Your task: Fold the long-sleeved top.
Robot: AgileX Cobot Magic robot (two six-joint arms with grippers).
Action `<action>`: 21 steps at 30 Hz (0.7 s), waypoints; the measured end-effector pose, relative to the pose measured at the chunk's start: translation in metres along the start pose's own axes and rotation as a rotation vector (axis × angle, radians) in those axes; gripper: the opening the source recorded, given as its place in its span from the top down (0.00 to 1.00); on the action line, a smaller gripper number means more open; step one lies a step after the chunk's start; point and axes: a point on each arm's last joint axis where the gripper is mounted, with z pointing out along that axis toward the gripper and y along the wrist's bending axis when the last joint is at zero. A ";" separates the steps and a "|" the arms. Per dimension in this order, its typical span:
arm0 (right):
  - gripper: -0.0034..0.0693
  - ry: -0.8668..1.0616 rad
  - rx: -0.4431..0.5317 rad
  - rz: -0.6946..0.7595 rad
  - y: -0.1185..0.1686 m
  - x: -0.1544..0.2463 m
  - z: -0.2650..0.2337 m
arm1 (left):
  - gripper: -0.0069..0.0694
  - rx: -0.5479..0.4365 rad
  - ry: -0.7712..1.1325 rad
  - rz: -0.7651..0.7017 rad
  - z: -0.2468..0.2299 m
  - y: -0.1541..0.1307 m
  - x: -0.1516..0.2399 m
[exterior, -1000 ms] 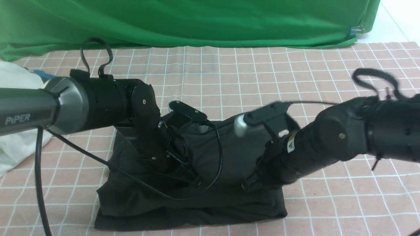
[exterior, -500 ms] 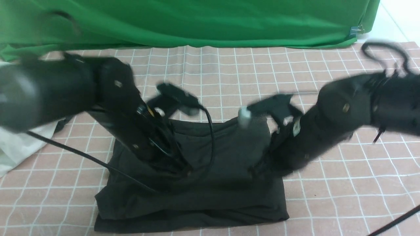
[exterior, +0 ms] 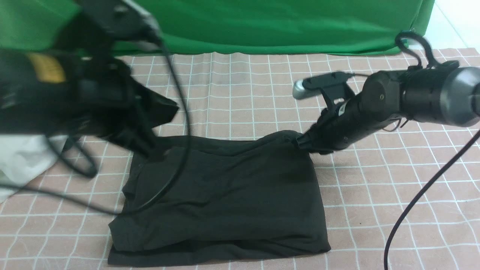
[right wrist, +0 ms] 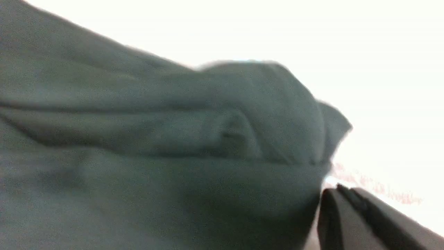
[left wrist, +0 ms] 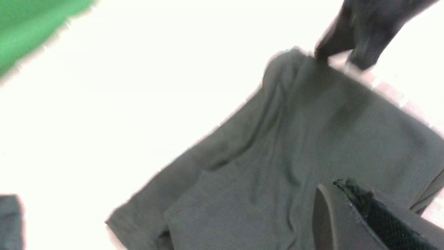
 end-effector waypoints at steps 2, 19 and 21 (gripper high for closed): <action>0.92 0.031 -0.001 -0.009 -0.002 0.002 -0.002 | 0.89 -0.018 -0.045 0.003 -0.015 -0.006 0.013; 0.92 -0.261 -0.066 0.023 0.017 0.105 -0.244 | 0.89 -0.220 -0.641 0.008 -0.095 -0.049 0.133; 0.92 -0.305 -0.075 0.042 0.017 0.133 -0.257 | 0.89 -0.224 -0.648 0.010 -0.094 -0.051 0.139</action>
